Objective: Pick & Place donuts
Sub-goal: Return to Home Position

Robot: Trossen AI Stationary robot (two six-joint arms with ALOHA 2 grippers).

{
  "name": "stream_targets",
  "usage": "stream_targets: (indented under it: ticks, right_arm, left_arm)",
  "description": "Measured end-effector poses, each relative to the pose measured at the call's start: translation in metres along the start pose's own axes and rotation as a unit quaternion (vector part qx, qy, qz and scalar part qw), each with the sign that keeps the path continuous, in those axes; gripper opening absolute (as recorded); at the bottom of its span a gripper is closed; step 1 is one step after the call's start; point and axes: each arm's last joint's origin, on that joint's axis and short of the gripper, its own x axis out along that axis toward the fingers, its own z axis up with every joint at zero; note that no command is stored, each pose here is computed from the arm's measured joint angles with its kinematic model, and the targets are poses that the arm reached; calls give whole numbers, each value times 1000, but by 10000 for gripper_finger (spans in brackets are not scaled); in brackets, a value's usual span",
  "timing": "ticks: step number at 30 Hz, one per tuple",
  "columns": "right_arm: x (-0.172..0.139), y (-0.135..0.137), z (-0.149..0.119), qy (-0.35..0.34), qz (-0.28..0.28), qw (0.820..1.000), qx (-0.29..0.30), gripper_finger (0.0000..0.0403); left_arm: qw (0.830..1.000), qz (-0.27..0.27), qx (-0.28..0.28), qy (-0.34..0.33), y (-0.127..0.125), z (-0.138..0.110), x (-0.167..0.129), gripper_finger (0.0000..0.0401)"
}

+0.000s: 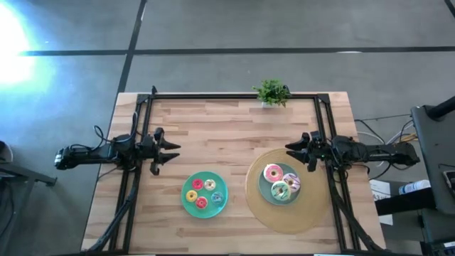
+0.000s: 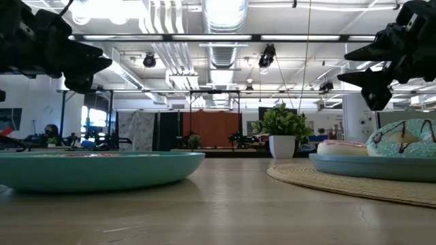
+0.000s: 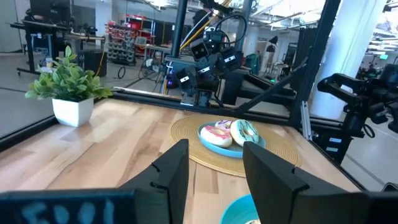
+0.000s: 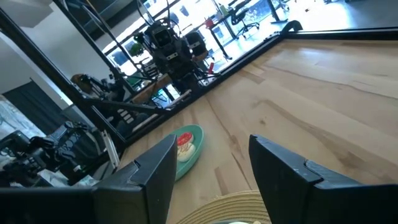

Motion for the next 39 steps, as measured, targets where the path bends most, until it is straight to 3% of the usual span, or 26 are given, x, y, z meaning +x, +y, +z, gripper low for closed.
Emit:
stream_targets:
  ticks: [18,22,28,34,39]
  right_arm:
    - [0,0,0,0,0,1000,-8,192]
    - [-3,2,3,-19,10,995,-101,192]
    - [-5,5,5,-29,39,966,-255,192]
    - [-5,5,1,-8,70,944,-323,192]
    - [-4,4,0,3,66,943,-326,192]
  left_arm:
    - [1000,0,-1,3,0,0,0,126]
    - [1000,0,-1,3,0,1,0,126]
    - [1000,1,-1,5,0,0,1,126]
    - [1000,1,-1,6,0,0,1,126]
    - [1000,1,-1,7,0,0,1,126]
